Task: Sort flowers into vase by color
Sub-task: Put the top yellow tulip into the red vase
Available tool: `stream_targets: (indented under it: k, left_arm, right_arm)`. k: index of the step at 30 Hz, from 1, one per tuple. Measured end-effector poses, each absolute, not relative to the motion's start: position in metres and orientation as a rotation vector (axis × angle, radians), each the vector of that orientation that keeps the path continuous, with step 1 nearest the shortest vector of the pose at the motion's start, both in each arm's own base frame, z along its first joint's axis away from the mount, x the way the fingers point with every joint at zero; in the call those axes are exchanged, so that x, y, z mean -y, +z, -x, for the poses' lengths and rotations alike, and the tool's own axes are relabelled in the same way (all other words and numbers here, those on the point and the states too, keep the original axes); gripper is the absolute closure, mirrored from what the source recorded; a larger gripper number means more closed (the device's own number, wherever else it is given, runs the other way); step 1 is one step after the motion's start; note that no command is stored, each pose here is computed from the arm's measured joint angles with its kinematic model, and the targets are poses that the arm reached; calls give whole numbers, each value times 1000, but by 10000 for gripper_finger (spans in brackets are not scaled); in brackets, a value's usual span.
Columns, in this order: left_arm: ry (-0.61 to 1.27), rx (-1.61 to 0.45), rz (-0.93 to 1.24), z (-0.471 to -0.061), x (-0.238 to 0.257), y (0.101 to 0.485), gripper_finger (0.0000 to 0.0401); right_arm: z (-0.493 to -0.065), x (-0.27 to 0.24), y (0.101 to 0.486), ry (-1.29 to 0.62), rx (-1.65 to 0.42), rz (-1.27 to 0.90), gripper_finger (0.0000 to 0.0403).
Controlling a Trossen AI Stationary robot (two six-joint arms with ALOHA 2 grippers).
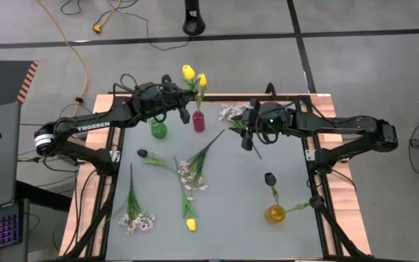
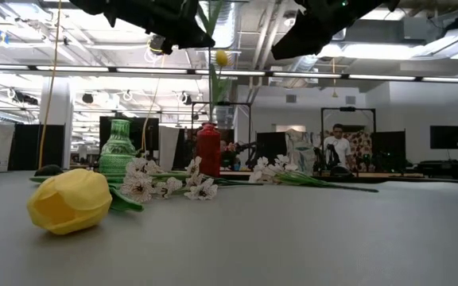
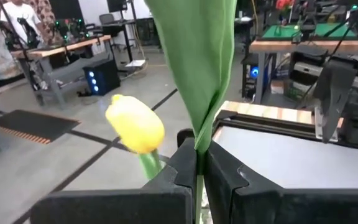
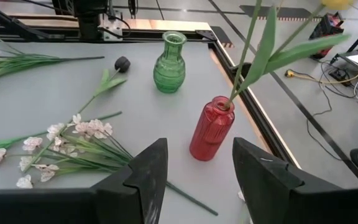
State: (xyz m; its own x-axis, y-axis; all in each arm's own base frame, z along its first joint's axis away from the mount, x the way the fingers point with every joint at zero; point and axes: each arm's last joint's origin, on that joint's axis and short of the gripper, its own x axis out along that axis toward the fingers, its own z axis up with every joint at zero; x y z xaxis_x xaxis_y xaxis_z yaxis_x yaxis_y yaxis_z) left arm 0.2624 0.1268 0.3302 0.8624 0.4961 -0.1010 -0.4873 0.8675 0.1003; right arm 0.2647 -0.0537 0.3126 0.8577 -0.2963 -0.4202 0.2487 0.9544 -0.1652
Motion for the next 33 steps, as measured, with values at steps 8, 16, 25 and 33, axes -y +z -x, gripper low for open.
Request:
stream_targets:
  k: [8,16,25,33]
  left_arm:
    - [513,-140,-62,-262,-126,328,399]
    - [525,-174,-53,-262,-127,325,399]
    - [533,-159,28,-262,-127,325,399]
    - [610,-202,98,-260,-128,319,391]
  right_arm:
    - [-265,54,312,-287,-459,107,196]
    - [-265,54,312,-287,-459,108,196]
    - [-265,54,312,-287,-459,108,196]
    - [-265,54,312,-287,-459,107,196]
